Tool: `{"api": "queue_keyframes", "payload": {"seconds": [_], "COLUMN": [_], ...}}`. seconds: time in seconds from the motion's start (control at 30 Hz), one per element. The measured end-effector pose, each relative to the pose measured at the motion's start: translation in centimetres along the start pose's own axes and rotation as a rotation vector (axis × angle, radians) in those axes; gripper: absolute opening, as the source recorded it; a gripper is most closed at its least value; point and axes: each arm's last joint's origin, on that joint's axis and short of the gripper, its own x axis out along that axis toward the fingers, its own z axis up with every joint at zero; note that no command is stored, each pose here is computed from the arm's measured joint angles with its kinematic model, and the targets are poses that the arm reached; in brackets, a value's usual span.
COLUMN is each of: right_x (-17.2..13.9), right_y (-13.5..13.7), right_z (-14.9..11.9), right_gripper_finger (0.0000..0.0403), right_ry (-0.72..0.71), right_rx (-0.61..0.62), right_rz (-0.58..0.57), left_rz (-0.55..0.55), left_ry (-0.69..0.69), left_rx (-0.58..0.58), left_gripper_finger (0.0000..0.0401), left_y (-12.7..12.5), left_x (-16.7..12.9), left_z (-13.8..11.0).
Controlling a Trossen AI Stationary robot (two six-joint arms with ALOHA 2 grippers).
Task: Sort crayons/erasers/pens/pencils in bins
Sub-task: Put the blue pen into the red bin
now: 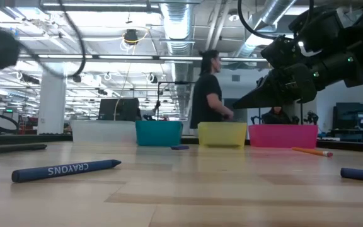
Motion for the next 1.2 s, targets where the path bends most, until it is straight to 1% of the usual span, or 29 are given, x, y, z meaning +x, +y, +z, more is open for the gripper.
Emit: {"api": "queue_keyframes", "payload": {"seconds": [0.1, 0.2, 0.33, 0.5, 0.63, 0.8, 0.87, 0.97, 1.07, 1.2], "right_x": [0.0, 0.0, 0.1, 0.1, 0.1, 0.1, 0.1, 0.1, 0.0, -1.0], "right_y": [0.0, -0.2, -0.5, -0.9, -1.1, -1.0, -1.0, -0.7, -0.3, -0.2], "right_z": [0.0, -0.1, -0.2, -0.4, -0.7, -0.7, -0.7, -0.6, -0.5, -1.0], "right_gripper_finger": [0.0002, 0.0002, 0.0002, 0.0002, 0.0002, 0.0002, 0.0002, 0.0002, 0.0001, 0.0001], "right_ry": [0.004, 0.011, 0.017, 0.037, 0.062, 0.065, 0.064, 0.061, 0.039, -0.039], "right_rx": [-0.005, -0.008, -0.003, 0.0, 0.019, 0.047, 0.066, 0.101, 0.124, 0.191], "right_rz": [0.0, -0.006, -0.021, -0.036, -0.043, -0.04, -0.038, -0.025, -0.007, 0.006], "left_rz": [-0.057, -0.132, -0.178, -0.212, -0.263, -0.438, -0.535, -0.676, -0.759, -0.899], "left_ry": [-0.092, -0.213, -0.37, -0.558, -0.629, -0.726, -0.776, -0.824, -0.849, -0.918], "left_rx": [0.052, 0.127, 0.233, 0.422, 0.618, 0.837, 0.891, 0.943, 0.973, 1.002], "left_gripper_finger": [0.0017, 0.0017, 0.0018, 0.0018, 0.0018, 0.0018, 0.0018, 0.0018, 0.0018, 0.0018], "left_y": [0.4, 0.6, 0.6, -0.8, -2.9, -5.5, -6.3, -6.9, -7.5, -8.7], "left_x": [-1.3, -2.6, -3.8, -4.8, -5.3, -5.3, -5.1, -4.1, -2.4, -0.4], "left_z": [1.3, 2.8, 5.2, 8.5, 11.2, 14.6, 16.0, 17.7, 19.1, 20.4]}}
